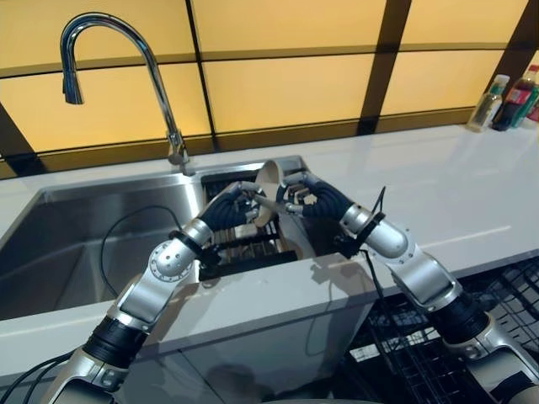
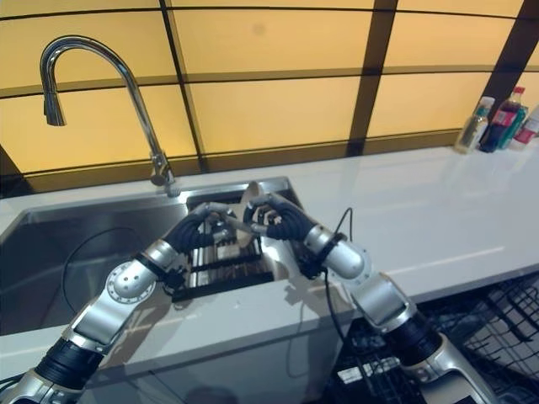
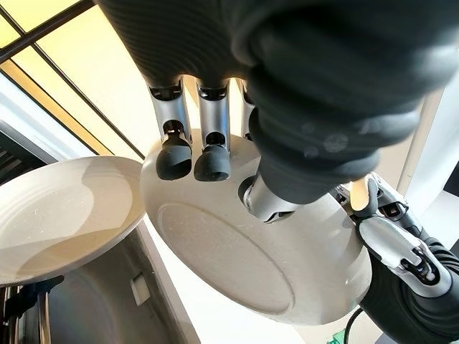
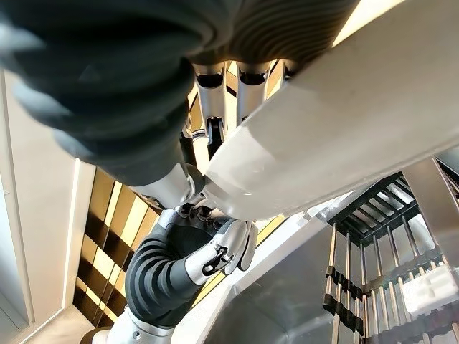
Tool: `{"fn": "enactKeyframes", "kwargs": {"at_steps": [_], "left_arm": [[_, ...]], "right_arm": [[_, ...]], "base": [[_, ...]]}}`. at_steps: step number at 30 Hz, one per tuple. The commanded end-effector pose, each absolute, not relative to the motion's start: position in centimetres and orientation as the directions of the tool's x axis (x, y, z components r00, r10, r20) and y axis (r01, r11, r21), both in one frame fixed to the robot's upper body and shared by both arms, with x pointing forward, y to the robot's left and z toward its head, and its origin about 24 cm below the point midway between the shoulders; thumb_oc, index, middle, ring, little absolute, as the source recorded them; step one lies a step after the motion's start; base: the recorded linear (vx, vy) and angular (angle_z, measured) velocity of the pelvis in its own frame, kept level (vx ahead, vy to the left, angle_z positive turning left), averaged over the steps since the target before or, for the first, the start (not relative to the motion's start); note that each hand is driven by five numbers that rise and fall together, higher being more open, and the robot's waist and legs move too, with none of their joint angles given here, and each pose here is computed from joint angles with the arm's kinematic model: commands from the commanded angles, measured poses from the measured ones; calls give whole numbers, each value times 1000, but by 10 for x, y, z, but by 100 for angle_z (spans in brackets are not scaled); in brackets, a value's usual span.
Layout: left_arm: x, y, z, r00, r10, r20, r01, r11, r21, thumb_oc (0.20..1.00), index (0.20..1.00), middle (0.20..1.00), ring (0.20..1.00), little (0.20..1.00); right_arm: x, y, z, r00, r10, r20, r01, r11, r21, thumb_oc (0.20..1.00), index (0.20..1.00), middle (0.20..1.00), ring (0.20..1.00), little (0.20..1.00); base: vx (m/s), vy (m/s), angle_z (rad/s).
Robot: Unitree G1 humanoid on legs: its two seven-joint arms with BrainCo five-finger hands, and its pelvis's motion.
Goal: Pick up plates and place into dishwasher.
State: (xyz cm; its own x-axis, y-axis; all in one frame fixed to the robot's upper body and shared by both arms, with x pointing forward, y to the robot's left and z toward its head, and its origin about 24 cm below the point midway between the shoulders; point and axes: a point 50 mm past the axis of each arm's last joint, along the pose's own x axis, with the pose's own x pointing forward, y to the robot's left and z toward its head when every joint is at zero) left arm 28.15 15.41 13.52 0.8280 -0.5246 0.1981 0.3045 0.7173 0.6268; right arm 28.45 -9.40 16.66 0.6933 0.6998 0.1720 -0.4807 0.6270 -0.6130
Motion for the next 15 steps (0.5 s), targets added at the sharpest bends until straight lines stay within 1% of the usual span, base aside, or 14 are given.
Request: {"fn": "enactKeyframes", "kwargs": {"at_steps": [1, 15], "left_arm": [[291, 148, 174, 772, -519, 367, 242, 774, 585, 200, 200, 200, 200, 200], [289, 153, 170, 784, -500, 367, 239, 789, 566, 200, 200, 200, 200, 200]], "right_arm": [[279, -97, 194, 641, 723, 256, -420, 610, -672, 200, 200, 200, 200, 200], [278, -103, 193, 651, 713, 260, -415, 621, -665, 200, 200, 200, 200, 200]], "base": [[0, 0, 0], [0, 0, 0]]}}
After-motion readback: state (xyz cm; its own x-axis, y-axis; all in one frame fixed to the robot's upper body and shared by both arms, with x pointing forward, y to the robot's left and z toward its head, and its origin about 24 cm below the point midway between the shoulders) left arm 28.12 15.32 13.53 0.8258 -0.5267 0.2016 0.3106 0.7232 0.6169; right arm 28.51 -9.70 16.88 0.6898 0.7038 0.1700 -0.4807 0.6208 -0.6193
